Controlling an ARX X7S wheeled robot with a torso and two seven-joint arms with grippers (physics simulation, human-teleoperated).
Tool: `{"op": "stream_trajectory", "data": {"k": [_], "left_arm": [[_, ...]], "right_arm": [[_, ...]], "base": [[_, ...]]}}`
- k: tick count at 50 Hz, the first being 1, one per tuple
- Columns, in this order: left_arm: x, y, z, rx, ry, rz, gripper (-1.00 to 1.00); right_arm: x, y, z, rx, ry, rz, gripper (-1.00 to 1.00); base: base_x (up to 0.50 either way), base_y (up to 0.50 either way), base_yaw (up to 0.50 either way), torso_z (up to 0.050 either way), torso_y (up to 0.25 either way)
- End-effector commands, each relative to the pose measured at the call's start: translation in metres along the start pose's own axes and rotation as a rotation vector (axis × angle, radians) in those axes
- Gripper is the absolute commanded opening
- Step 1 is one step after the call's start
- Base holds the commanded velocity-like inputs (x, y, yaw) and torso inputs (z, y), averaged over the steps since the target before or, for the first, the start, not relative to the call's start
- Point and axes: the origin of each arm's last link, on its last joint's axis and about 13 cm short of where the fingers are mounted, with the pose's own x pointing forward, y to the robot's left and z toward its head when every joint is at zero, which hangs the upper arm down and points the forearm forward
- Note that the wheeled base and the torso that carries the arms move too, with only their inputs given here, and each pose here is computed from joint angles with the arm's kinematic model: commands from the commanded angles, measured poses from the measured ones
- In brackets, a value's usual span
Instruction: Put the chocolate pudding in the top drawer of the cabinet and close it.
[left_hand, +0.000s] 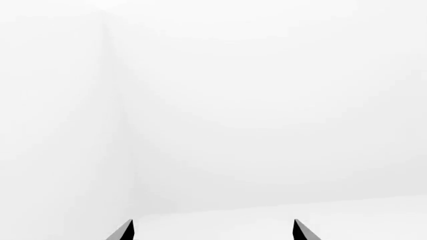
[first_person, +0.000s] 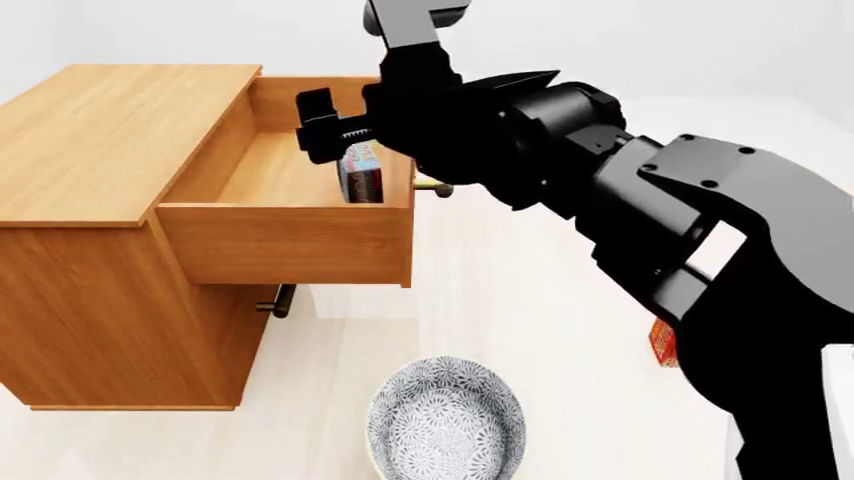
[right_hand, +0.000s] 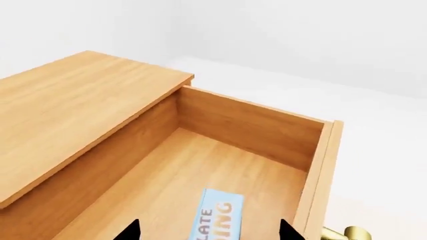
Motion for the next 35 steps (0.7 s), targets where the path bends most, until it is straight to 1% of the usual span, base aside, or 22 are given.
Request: {"op": "stream_trajectory", "data": {"k": [1,8,12,16,20,23,29,35], "left_arm": [[-0.001,-0.002,0.0,-0.004,-0.001,-0.008,1.0],[-0.002,-0.011,-0.001,-0.01,0.004,-0.038,1.0],[-0.002,-0.019,-0.001,-0.016,0.003,-0.063,1.0],[0.001,-0.03,0.002,-0.024,-0.005,-0.095,1.0],[0.005,-0.045,0.002,-0.035,-0.011,-0.138,1.0],[0.009,-0.059,-0.001,-0.044,-0.011,-0.176,1.0],[0.016,-0.084,-0.003,-0.054,-0.011,-0.237,1.0],[0.018,-0.105,-0.003,-0.062,-0.015,-0.297,1.0]], "right_arm": [[-0.011,-0.004,0.032,-0.005,-0.071,-0.033,1.0],[-0.019,-0.015,0.051,-0.004,-0.11,-0.077,1.0],[-0.024,-0.03,0.061,-0.002,-0.126,-0.135,1.0],[-0.029,-0.05,0.067,0.015,-0.135,-0.207,1.0],[-0.038,-0.073,0.071,0.033,-0.136,-0.284,1.0],[-0.054,-0.087,0.066,0.042,-0.132,-0.338,1.0],[-0.086,-0.108,0.058,0.065,-0.14,-0.427,1.0],[-0.113,-0.125,0.051,0.088,-0.148,-0.495,1.0]], "base": [[0.0,0.0,0.0,0.0,0.0],[0.0,0.0,0.0,0.0,0.0],[0.0,0.0,0.0,0.0,0.0],[0.0,0.0,0.0,0.0,0.0],[0.0,0.0,0.0,0.0,0.0],[0.0,0.0,0.0,0.0,0.0],[0.0,0.0,0.0,0.0,0.0],[0.0,0.0,0.0,0.0,0.0]]}}
